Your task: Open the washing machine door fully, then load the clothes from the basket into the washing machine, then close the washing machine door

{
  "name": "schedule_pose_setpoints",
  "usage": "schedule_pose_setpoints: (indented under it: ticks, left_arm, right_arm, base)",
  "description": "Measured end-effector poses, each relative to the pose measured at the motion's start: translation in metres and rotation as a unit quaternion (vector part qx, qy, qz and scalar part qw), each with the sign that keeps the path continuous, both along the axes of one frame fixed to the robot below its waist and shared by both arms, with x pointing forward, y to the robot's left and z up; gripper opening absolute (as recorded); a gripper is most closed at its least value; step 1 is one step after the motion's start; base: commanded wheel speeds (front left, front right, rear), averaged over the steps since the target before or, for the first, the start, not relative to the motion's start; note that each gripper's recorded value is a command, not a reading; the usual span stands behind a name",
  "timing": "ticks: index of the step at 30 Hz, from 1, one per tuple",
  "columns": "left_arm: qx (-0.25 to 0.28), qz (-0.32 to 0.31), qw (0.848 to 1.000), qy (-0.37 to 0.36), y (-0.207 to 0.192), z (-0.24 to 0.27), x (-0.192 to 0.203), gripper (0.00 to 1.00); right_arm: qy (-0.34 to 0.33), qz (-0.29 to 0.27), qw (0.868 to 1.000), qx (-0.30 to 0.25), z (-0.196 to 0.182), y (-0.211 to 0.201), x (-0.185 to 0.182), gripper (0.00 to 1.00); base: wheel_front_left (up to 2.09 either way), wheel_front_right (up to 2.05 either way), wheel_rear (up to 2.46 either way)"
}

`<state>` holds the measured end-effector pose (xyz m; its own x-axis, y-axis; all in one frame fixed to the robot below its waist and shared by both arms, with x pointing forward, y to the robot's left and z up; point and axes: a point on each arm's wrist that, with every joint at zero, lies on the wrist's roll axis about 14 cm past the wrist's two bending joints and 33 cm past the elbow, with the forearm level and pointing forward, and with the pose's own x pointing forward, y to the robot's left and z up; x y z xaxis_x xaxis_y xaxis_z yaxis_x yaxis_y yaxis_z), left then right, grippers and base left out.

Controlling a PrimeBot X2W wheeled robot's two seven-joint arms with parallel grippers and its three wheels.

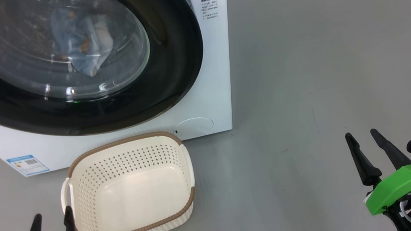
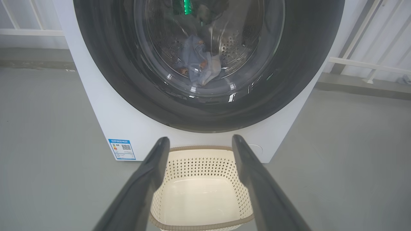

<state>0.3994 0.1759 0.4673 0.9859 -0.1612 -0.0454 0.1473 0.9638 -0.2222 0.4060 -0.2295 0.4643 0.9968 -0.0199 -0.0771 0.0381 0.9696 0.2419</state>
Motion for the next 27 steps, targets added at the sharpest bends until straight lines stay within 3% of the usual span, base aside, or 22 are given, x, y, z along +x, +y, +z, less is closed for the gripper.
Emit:
schedule_pose_setpoints:
  ticks: [17, 18, 27]
  left_arm:
    - [-0.001, 0.006, 1.0, -0.001, 0.003, 0.001, -0.003, 1.0]
    - [-0.001, 0.006, 1.0, -0.001, 0.003, 0.001, -0.003, 0.0]
    - [-0.037, 0.006, 0.998, 0.06, -0.017, -0.034, -0.023, 0.0]
  right_arm:
    - [-0.004, -0.001, 1.0, 0.003, 0.002, 0.001, -0.001, 1.0]
    - [-0.005, -0.001, 1.0, 0.003, 0.003, 0.001, -0.001, 0.0]
    - [0.06, -0.006, 0.998, 0.031, -0.04, 0.012, -0.024, 0.0]
  base:
    - [0.0, 0.0, 0.0]
    - [0.0, 0.0, 0.0]
    - [0.0, 0.0, 0.0]
